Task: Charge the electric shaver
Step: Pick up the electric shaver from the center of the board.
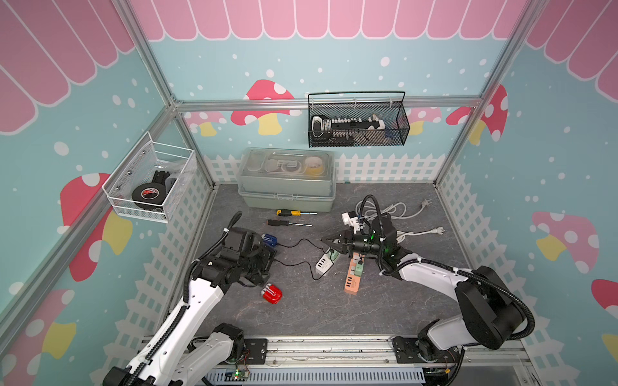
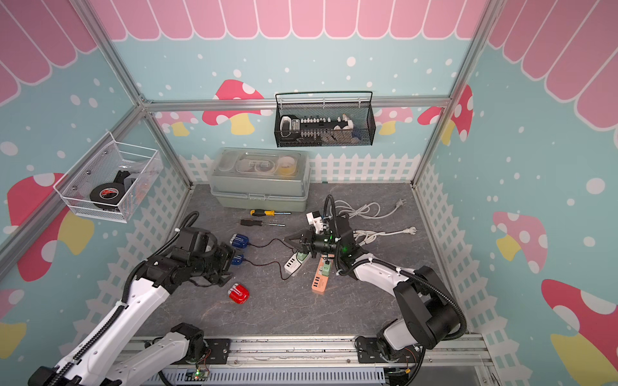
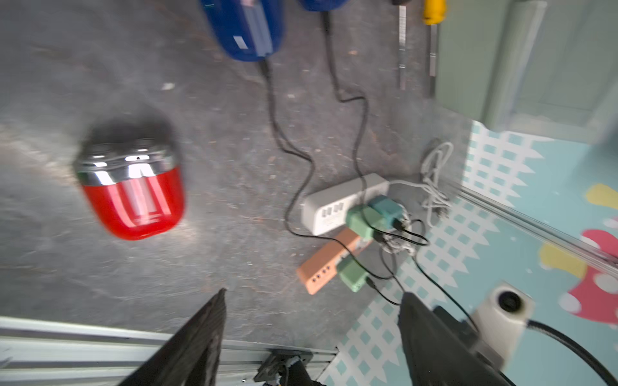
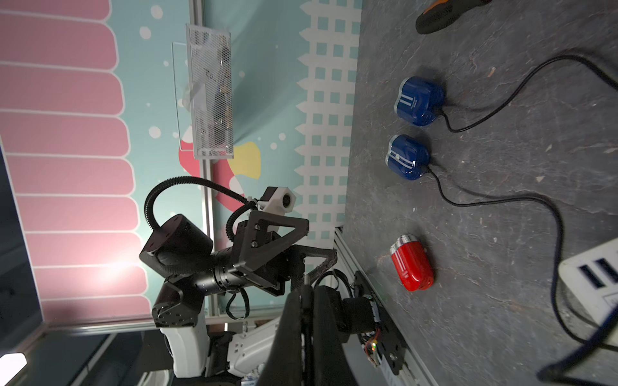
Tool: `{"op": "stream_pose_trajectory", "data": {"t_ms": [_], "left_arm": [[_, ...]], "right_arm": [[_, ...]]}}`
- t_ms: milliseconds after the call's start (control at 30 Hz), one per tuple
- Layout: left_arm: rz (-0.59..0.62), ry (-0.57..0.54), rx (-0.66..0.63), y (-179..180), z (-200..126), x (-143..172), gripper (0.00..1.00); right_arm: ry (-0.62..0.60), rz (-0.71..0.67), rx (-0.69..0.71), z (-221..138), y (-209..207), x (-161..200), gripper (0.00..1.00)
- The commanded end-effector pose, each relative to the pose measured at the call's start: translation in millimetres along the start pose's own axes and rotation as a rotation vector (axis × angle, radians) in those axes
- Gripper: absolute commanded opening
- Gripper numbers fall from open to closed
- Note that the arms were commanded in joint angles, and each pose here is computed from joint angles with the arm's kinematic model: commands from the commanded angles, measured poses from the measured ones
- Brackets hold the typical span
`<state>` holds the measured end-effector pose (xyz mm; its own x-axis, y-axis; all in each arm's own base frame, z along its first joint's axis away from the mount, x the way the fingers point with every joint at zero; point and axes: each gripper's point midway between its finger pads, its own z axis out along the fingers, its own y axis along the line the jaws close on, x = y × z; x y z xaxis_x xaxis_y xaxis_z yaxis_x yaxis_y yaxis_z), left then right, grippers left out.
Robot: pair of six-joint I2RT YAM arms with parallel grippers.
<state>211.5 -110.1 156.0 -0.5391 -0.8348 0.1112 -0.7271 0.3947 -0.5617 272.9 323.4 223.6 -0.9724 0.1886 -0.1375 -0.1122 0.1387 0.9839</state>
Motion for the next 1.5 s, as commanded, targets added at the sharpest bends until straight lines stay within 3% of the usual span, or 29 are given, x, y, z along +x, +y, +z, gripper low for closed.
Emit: {"op": "stream_pose_trajectory", "data": {"t_ms": [0, 167, 400, 767, 900, 1033, 1133, 1167, 1400, 1467], "left_arm": [[-0.098, -0.04, -0.169, 55, 11, -3, 0.83], [-0.121, -0.037, -0.241, 78, 27, -3, 0.85], [-0.161, -0.066, -0.2, 81, 53, -11, 0.84], [0.014, -0.094, -0.39, 82, 73, -23, 0.84], [0.051, -0.074, -0.478, 93, 82, -19, 0.76], [0.033, -0.079, -0.477, 103, 95, -20, 0.72], [0.019, -0.095, -0.496, 109, 96, -22, 0.52], [0.018, -0.101, -0.506, 111, 96, -24, 0.49], [0.018, -0.105, -0.536, 126, 105, -25, 0.56], [0.04, -0.094, -0.548, 129, 107, -20, 0.63]], "right_arm": [[0.048, -0.213, -0.078, -3, 20, 19, 0.0], [0.075, -0.247, -0.052, 2, 13, 32, 0.0], [0.076, -0.238, -0.031, 5, 7, 34, 0.0], [0.062, -0.211, -0.028, 8, 4, 30, 0.0], [0.058, -0.202, -0.024, 7, 3, 30, 0.0], [0.053, -0.199, -0.022, 6, 2, 31, 0.0], [0.052, -0.196, -0.022, 5, 2, 31, 0.0], [0.05, -0.196, -0.024, 5, 3, 31, 0.0], [0.041, -0.187, -0.032, 5, 3, 29, 0.0], [0.041, -0.185, -0.028, 6, 2, 29, 0.0]]}}
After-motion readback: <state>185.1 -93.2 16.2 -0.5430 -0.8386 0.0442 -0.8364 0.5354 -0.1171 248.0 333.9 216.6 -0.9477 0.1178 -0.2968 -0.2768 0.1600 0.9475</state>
